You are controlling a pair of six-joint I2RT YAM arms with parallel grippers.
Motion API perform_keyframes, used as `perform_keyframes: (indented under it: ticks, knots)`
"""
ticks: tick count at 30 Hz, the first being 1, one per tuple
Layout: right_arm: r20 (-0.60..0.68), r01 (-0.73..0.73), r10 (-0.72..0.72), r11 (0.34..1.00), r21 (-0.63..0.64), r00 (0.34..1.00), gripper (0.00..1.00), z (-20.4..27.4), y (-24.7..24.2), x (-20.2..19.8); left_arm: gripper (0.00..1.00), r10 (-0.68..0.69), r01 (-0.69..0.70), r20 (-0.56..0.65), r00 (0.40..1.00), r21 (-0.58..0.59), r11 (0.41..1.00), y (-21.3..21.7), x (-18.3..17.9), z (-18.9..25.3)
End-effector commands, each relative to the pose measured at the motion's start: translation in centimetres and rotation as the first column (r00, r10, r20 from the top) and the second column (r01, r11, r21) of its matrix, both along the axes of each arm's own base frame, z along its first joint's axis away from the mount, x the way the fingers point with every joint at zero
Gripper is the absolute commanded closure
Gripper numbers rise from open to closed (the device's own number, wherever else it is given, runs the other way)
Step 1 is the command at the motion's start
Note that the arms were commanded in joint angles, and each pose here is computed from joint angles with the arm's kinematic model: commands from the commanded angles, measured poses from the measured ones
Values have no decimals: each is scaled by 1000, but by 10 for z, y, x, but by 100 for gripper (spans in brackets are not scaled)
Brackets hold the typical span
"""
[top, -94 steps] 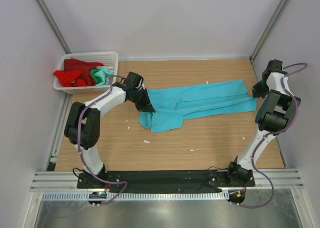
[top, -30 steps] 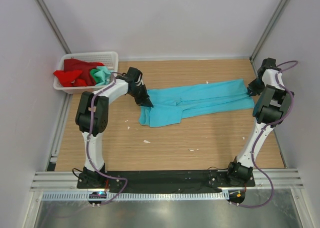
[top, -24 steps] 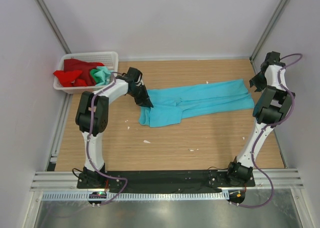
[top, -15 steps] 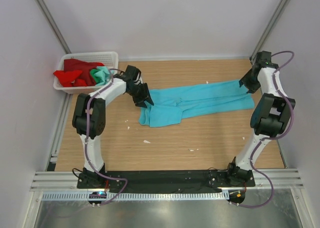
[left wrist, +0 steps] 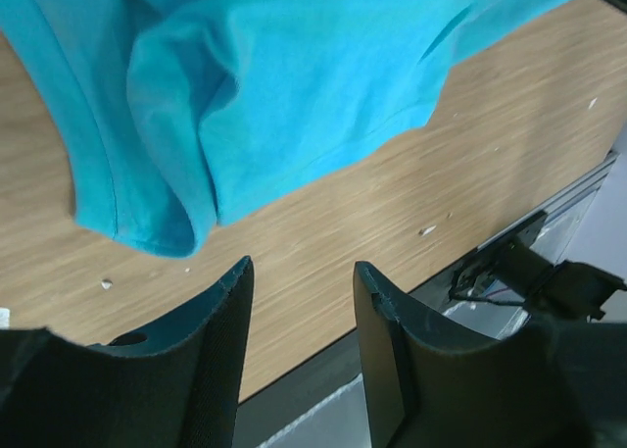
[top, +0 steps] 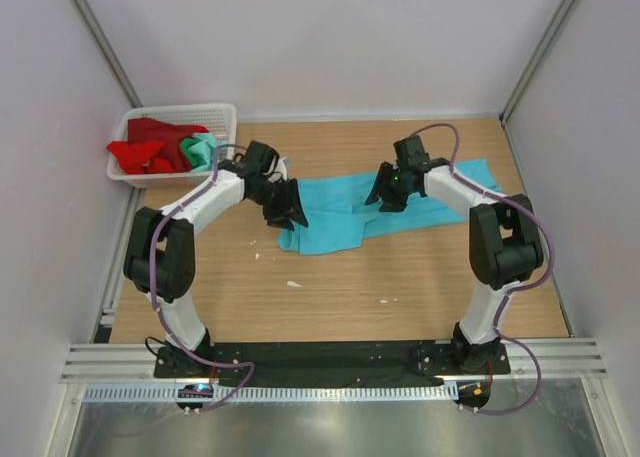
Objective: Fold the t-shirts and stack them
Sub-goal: Fold the tshirt
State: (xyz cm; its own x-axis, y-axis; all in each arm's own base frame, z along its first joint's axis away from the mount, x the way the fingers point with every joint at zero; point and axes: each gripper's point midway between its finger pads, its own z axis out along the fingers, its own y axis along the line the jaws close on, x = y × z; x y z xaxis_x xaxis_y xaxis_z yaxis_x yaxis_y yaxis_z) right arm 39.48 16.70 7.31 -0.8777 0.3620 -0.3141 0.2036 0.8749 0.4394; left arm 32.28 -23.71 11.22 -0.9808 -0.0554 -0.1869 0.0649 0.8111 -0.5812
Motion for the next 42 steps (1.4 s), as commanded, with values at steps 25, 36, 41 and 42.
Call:
perform_keyframes:
  ticks: [25,36,41,42]
  knots:
    - [-69,-89,108,967,238,992,64,-37,76,-80,63,-43,44,-41,998,35,998,10,-35,0]
    - [-66,-29,69,879,477,995,88,34,111,-46,53,-36,35,16,999,78,996,18,-23,17]
    - [-72,25,20,820,572,997,89,45,108,-10,62,-25,24,5,1000,69,997,17,-20,10]
    - [-74,31,15,808,588,997,89,42,108,-3,69,-23,23,5,1000,69,997,18,-19,9]
